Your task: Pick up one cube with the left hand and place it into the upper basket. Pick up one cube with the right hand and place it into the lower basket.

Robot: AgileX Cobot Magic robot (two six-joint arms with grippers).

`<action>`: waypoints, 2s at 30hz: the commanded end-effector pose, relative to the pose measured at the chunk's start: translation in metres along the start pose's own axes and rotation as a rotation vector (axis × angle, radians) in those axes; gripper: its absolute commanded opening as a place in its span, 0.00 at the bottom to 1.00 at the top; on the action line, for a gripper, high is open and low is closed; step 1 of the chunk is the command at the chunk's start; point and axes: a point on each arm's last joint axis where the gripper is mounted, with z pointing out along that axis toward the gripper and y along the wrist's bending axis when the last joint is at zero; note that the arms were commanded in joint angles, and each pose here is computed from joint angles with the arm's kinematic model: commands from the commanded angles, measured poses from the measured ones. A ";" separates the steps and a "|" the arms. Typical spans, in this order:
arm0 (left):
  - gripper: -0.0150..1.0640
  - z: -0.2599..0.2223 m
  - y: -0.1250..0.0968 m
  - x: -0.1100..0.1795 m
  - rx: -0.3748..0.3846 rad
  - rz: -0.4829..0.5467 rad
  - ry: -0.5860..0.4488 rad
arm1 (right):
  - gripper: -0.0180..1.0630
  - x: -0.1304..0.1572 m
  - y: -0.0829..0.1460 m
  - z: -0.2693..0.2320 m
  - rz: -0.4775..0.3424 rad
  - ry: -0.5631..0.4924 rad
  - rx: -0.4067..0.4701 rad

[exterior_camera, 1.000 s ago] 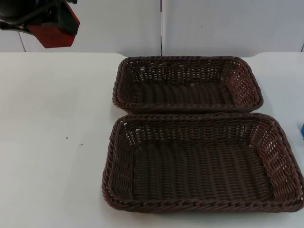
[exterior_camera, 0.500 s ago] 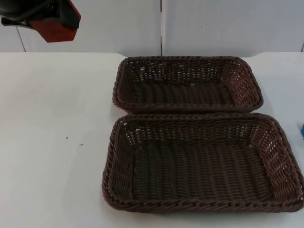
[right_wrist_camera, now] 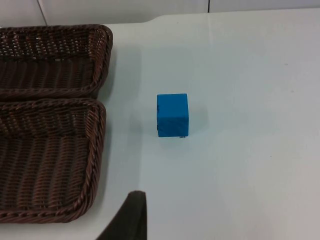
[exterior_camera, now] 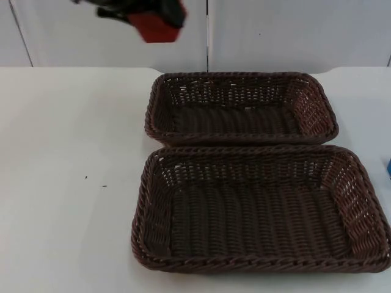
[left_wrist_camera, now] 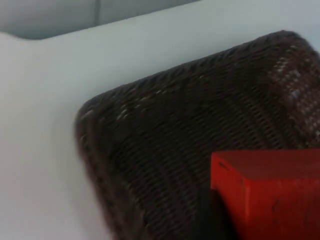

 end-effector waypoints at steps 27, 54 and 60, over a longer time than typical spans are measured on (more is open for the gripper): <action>0.01 0.111 -0.017 -0.009 -0.014 0.066 0.071 | 0.99 -0.001 0.000 0.001 -0.001 0.000 0.007; 0.01 0.177 0.008 0.037 -0.057 0.042 0.133 | 0.99 -0.001 0.000 0.001 -0.001 0.000 0.007; 0.14 0.182 0.007 0.041 -0.053 0.038 0.146 | 0.99 -0.001 0.000 0.001 -0.001 0.000 0.007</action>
